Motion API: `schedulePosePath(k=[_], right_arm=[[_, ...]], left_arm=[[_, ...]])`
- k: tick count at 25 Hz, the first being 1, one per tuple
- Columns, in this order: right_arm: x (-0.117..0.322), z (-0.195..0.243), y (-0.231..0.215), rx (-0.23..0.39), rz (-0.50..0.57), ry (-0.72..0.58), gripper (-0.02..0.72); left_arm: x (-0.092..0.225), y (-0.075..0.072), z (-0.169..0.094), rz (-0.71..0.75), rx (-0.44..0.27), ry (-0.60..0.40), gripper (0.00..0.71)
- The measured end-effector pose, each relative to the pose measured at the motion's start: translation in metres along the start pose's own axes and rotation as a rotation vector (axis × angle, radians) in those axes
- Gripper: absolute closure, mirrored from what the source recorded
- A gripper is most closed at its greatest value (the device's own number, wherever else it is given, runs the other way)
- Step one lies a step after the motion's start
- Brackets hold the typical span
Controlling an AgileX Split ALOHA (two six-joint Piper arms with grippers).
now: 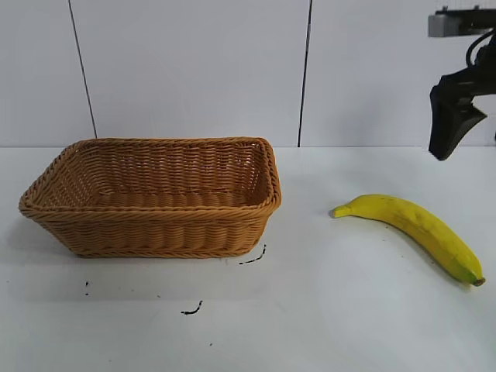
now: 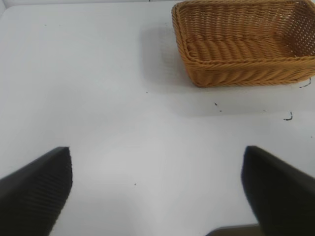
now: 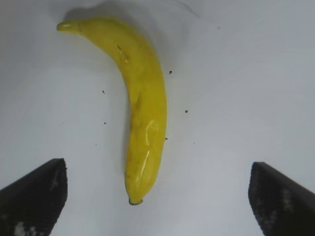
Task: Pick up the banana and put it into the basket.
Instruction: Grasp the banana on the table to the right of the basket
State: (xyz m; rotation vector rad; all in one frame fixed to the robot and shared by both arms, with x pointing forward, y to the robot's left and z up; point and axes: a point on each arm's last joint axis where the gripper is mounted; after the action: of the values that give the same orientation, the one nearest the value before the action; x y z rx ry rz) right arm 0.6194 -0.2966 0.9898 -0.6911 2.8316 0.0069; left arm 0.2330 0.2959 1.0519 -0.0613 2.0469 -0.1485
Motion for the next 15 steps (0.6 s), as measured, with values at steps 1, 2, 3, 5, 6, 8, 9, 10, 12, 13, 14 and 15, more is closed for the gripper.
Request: schedulePosePath(k=[1, 2, 3, 5, 6, 8, 9, 10, 12, 13, 14, 15], right_arm=[[-0.001, 0.010, -0.001, -0.011, 0.005, 0.013, 0.013], [-0.001, 0.021, -0.001, -0.024, 0.011, 0.025, 0.013], [-0.001, 0.029, -0.001, -0.035, 0.016, 0.036, 0.013], [-0.001, 0.047, -0.002, -0.055, 0.026, 0.057, 0.013], [-0.001, 0.054, -0.002, -0.061, 0.028, 0.069, 0.013], [0.000, 0.067, -0.002, -0.070, 0.032, 0.086, 0.013], [0.000, 0.074, -0.003, -0.073, 0.036, 0.093, 0.013], [0.000, 0.078, -0.003, -0.073, 0.040, 0.095, 0.013], [0.000, 0.086, -0.004, -0.066, 0.052, 0.087, 0.013], [-0.001, 0.087, -0.004, -0.062, 0.056, 0.080, 0.013], [-0.001, 0.090, -0.005, -0.060, 0.063, 0.077, 0.013], [-0.002, 0.092, -0.005, -0.057, 0.065, 0.073, 0.013]], left_arm=[[0.000, 0.000, 0.000, 0.000, 0.000, 0.000, 0.017], [0.000, 0.000, 0.000, 0.000, 0.000, 0.000, 0.017], [0.000, 0.000, 0.000, 0.000, 0.000, 0.000, 0.017], [0.000, 0.000, 0.000, 0.000, 0.000, 0.000, 0.017], [0.000, 0.000, 0.000, 0.000, 0.000, 0.000, 0.017], [0.000, 0.000, 0.000, 0.000, 0.000, 0.000, 0.017], [0.000, 0.000, 0.000, 0.000, 0.000, 0.000, 0.017], [0.000, 0.000, 0.000, 0.000, 0.000, 0.000, 0.017], [0.000, 0.000, 0.000, 0.000, 0.000, 0.000, 0.017], [0.000, 0.000, 0.000, 0.000, 0.000, 0.000, 0.017], [0.000, 0.000, 0.000, 0.000, 0.000, 0.000, 0.017], [0.000, 0.000, 0.000, 0.000, 0.000, 0.000, 0.017]])
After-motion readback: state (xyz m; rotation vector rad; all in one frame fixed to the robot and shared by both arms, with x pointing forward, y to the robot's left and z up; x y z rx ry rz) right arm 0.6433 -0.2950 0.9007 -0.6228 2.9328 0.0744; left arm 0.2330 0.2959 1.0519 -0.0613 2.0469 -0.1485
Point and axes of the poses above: a point on each arm's last joint axis where the gripper is mounted, z pointing out along that axis toward the gripper, y along the wrist's bending axis when the last joint is at zero, x = y × z, and after that the axes turned 8 degrees about -z, right-handed
